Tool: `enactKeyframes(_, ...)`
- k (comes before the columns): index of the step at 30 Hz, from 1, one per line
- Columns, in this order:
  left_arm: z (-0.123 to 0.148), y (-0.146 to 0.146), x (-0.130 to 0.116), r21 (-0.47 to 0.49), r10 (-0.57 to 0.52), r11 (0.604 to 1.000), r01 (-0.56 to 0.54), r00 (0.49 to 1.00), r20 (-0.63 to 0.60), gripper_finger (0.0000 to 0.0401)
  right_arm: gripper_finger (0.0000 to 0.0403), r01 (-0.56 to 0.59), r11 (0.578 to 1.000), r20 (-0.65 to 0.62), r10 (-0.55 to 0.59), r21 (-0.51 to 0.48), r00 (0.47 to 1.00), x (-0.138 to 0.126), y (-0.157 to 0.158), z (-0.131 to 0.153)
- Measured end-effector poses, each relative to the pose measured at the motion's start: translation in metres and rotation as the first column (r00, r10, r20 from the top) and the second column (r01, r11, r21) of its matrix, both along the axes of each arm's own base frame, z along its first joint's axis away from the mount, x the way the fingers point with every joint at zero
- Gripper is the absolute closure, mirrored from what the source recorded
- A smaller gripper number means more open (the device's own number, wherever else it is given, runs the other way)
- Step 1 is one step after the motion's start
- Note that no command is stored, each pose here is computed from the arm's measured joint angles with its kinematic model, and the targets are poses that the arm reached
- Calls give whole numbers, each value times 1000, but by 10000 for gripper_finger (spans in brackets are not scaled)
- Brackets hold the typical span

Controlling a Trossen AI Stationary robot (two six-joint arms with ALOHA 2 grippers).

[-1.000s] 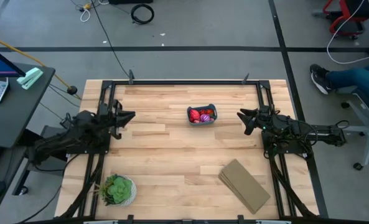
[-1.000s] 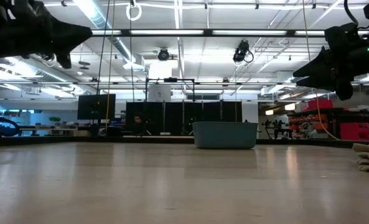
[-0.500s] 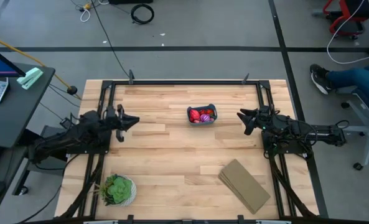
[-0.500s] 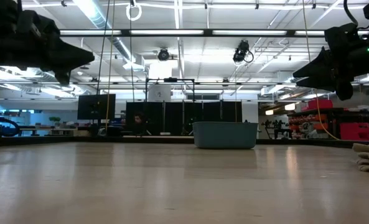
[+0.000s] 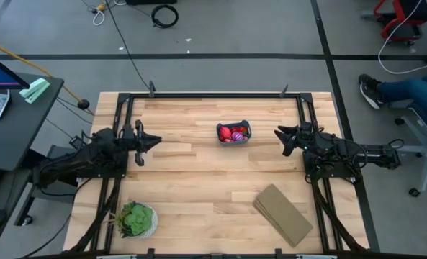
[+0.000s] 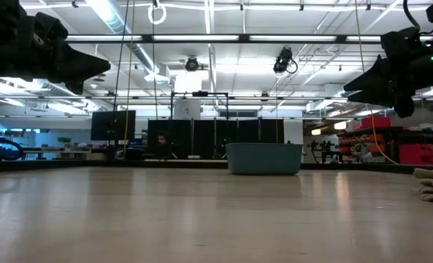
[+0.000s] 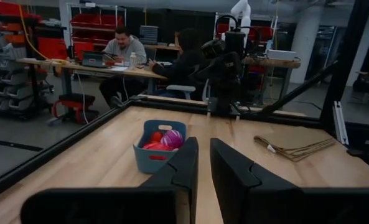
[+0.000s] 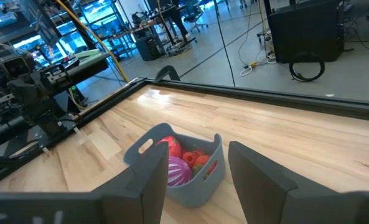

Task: Pick and placing Produce into tupperware
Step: Return to Home Position

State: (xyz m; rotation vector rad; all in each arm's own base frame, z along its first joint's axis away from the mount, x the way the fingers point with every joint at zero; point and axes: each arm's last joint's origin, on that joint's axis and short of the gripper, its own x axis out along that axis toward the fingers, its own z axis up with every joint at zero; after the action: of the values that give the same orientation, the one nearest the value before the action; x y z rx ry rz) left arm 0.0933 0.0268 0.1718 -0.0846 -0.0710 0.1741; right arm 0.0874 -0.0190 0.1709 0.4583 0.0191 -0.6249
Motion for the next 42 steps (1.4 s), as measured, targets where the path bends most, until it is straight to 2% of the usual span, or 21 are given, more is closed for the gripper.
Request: enactKeyframes(42, 0, -2, 1, -1, -18, 1000, 18, 1000, 1, 356, 226, 0, 1000, 0, 0, 0, 1000, 0, 0, 0)
